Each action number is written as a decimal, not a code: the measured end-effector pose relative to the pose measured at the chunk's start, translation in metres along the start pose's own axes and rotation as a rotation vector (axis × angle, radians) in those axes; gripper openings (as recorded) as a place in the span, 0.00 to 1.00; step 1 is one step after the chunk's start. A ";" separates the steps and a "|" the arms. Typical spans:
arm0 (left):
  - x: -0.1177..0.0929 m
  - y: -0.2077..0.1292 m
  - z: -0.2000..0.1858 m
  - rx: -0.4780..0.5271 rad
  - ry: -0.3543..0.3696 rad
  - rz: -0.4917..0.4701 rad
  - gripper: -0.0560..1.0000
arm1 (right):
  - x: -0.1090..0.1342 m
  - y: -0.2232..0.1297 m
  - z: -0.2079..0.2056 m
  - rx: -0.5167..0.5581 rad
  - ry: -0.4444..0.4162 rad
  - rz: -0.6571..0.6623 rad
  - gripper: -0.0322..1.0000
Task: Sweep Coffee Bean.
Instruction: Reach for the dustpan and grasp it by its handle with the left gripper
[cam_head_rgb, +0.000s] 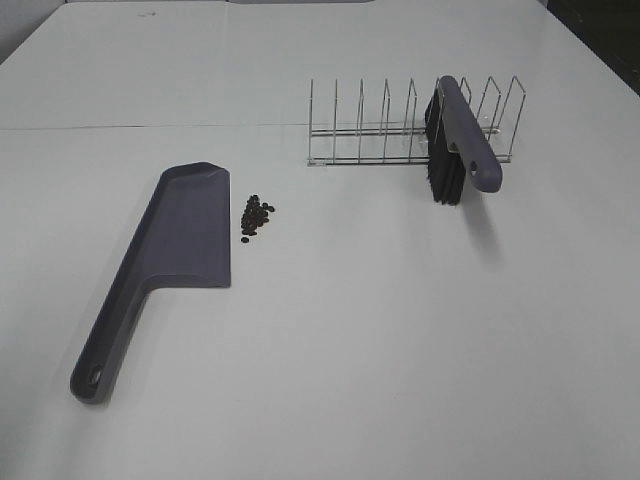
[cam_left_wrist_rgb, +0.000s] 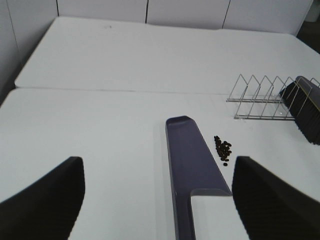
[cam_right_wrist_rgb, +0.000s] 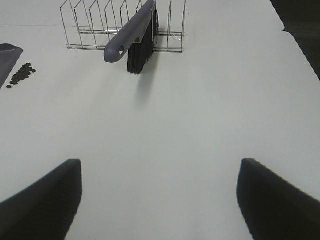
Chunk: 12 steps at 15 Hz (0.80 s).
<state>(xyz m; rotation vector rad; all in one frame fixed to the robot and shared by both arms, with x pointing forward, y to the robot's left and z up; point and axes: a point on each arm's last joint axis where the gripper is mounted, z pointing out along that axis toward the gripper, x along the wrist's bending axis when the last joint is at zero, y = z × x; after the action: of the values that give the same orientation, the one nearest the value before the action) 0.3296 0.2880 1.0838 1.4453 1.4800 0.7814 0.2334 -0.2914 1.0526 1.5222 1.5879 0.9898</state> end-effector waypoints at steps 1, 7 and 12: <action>0.001 0.006 0.022 0.088 -0.002 -0.013 0.77 | 0.000 0.000 0.000 0.000 0.000 0.000 0.75; 0.004 0.033 0.144 0.444 -0.017 -0.045 0.77 | 0.000 0.000 0.000 0.000 0.000 0.000 0.75; -0.022 0.006 0.232 0.776 -0.032 -0.004 0.77 | 0.000 0.000 0.000 0.000 0.000 0.000 0.75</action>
<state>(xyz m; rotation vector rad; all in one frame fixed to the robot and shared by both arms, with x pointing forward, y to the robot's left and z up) 0.5401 0.2330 1.0007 1.9919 1.8611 0.1570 0.2334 -0.2914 1.0526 1.5222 1.5879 0.9898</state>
